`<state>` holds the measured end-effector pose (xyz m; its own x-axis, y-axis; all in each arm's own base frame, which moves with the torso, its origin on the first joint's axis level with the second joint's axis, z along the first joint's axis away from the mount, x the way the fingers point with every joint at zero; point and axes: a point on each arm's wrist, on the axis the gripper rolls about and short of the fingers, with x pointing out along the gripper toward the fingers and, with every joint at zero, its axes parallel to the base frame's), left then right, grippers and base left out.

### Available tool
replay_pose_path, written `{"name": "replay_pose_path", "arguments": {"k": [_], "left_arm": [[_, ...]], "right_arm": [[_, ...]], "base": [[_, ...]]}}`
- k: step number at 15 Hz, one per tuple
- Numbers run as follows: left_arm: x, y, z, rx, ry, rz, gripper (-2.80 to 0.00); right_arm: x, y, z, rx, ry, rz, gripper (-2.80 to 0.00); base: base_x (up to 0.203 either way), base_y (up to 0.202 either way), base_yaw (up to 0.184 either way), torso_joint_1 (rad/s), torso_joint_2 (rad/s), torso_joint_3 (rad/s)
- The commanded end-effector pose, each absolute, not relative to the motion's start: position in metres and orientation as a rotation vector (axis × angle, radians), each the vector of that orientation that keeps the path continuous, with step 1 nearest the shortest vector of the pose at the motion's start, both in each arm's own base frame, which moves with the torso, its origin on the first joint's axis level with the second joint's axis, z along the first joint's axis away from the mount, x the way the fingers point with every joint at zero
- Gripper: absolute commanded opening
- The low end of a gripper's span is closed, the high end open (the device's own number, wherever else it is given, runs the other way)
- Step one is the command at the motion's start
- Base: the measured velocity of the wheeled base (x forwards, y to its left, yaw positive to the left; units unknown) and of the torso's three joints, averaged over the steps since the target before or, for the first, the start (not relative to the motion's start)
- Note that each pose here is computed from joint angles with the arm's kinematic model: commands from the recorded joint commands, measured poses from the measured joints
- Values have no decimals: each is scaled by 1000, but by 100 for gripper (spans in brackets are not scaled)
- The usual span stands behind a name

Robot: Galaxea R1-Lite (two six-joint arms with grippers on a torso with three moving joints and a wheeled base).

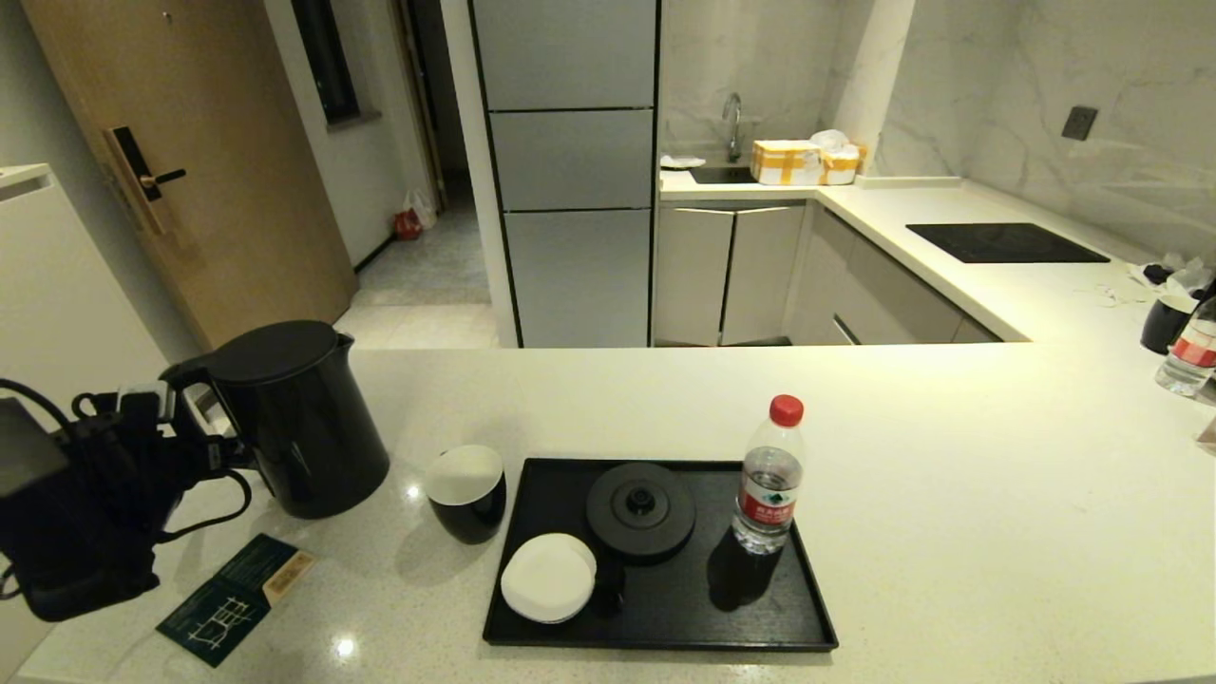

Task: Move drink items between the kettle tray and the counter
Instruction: Return the kettle to its original position

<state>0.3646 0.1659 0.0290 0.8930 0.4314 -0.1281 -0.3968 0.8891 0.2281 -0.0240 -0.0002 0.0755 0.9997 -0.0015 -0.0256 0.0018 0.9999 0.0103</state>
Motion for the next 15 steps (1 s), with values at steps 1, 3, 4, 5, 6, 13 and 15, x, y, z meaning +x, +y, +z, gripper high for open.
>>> {"name": "replay_pose_path", "arguments": {"k": [1, 3, 4, 5, 6, 13, 15], "left_arm": [[368, 166, 29, 205, 165, 431, 0], [368, 166, 29, 205, 165, 431, 0], [368, 166, 29, 205, 165, 431, 0], [368, 166, 29, 205, 165, 431, -280], [368, 165, 28, 205, 167, 432, -280], [366, 158, 26, 207, 169, 419, -280], [365, 154, 24, 204, 175, 412, -280]], "right_arm": [[-24, 0, 76, 11, 28, -2, -280], [-24, 0, 76, 11, 28, -2, -280], [-24, 0, 76, 11, 28, -2, -280], [-24, 0, 76, 11, 28, -2, -280], [-24, 0, 76, 11, 28, -2, -280], [-24, 0, 76, 11, 28, -2, -280], [-24, 0, 76, 11, 28, -2, -280]], "base": [[0, 0, 0, 0, 0, 0], [0, 0, 0, 0, 0, 0], [0, 0, 0, 0, 0, 0], [0, 0, 0, 0, 0, 0], [0, 0, 0, 0, 0, 0], [0, 0, 0, 0, 0, 0], [0, 0, 0, 0, 0, 0]]}}
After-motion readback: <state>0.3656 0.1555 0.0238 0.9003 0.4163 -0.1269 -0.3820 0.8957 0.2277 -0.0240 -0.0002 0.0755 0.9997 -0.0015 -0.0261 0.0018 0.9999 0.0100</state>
